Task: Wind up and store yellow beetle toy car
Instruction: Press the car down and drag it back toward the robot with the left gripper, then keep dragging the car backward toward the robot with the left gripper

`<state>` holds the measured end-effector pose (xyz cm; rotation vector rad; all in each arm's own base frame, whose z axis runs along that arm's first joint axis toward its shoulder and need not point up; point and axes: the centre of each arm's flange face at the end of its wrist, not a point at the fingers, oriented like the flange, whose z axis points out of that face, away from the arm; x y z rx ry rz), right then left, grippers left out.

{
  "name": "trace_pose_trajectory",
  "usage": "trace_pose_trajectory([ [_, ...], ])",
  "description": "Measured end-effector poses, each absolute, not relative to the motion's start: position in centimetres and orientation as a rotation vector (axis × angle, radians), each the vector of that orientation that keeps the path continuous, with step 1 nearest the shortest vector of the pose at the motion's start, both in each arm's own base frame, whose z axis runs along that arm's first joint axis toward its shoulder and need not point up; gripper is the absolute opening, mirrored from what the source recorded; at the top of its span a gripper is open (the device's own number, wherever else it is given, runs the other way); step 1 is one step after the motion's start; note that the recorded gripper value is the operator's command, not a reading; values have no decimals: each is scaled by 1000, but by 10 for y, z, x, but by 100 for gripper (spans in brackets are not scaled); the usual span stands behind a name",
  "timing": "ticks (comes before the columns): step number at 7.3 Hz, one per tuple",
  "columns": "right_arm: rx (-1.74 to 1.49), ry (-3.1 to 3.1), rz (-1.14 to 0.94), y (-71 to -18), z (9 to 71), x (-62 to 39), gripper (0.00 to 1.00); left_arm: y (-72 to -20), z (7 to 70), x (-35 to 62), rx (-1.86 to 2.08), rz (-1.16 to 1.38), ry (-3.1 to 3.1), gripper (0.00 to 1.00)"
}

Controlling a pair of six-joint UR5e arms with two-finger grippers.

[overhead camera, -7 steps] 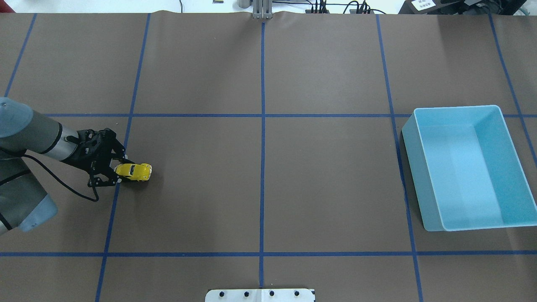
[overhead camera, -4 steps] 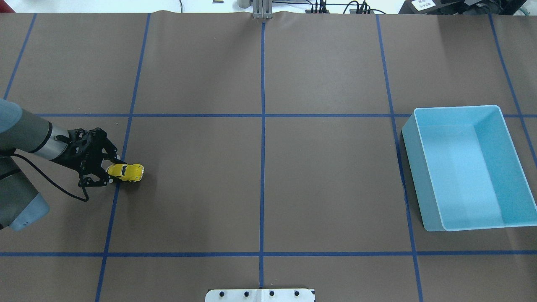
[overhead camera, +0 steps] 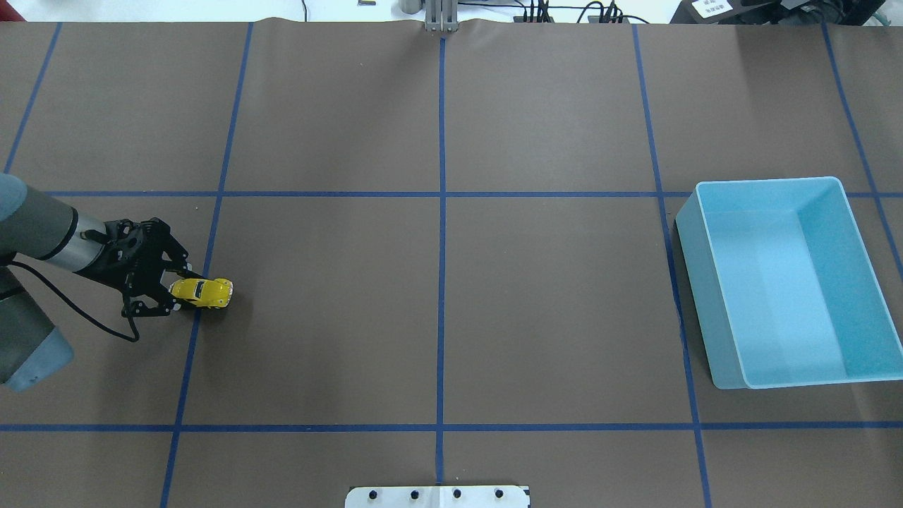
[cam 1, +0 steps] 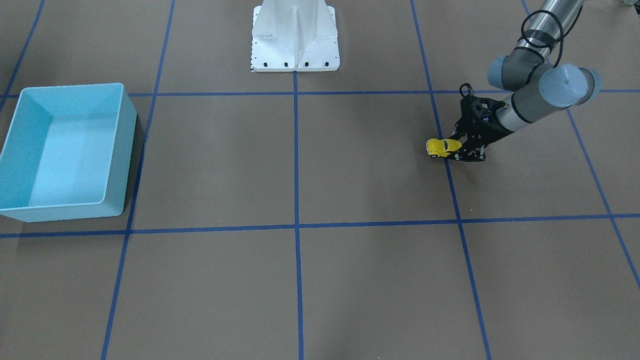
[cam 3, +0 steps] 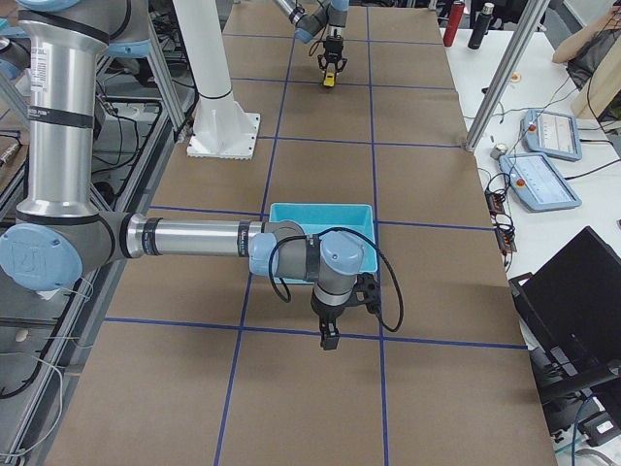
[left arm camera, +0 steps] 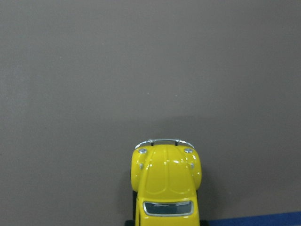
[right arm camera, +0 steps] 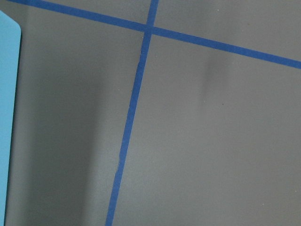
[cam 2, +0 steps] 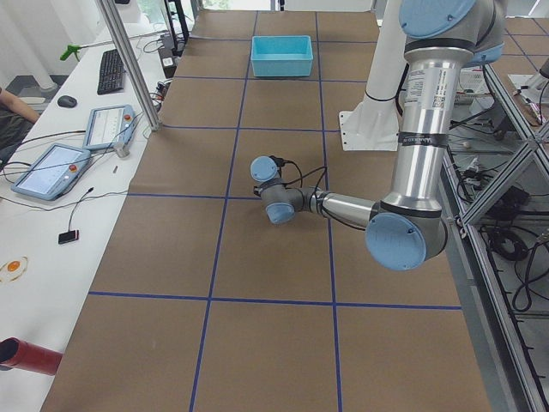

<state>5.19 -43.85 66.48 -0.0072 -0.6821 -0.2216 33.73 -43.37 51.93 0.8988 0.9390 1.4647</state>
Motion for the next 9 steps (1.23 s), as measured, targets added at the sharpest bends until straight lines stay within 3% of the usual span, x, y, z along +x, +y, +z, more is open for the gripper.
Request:
trace_pose_trajectory([
  [9, -4, -682, -223, -439, 663, 52, 99, -429, 550, 304, 845, 1432, 942, 0],
])
